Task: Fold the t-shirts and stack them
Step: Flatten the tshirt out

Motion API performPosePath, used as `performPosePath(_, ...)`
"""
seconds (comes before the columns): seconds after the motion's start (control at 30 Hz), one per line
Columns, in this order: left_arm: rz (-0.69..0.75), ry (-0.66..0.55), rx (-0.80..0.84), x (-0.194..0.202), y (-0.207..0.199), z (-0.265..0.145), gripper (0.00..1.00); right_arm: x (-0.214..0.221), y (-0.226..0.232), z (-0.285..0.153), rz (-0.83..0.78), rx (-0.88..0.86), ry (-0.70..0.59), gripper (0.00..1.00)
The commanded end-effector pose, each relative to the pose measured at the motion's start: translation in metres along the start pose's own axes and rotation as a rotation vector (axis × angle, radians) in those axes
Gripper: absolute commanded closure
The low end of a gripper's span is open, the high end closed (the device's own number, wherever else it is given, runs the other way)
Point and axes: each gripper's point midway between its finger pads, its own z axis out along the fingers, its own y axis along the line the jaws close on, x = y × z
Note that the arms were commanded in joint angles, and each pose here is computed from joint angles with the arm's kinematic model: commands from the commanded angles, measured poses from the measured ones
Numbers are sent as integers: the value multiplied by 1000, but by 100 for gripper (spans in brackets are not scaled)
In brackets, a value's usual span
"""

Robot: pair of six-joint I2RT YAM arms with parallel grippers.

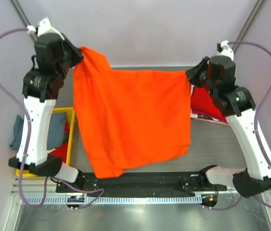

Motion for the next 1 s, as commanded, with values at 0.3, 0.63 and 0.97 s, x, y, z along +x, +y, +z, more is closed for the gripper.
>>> performPosePath(0.3,-238,-410,378,-172,-13,29,100,-122,70,33,66,-200,-219,99)
performPosePath(0.63,-154,-180,306,-46,41,43,100,-21,-18,80,124,-126,-12,99)
performPosePath(0.97,-189,76,49,152,149,-30,100,145,-111,55,192,10,259,99)
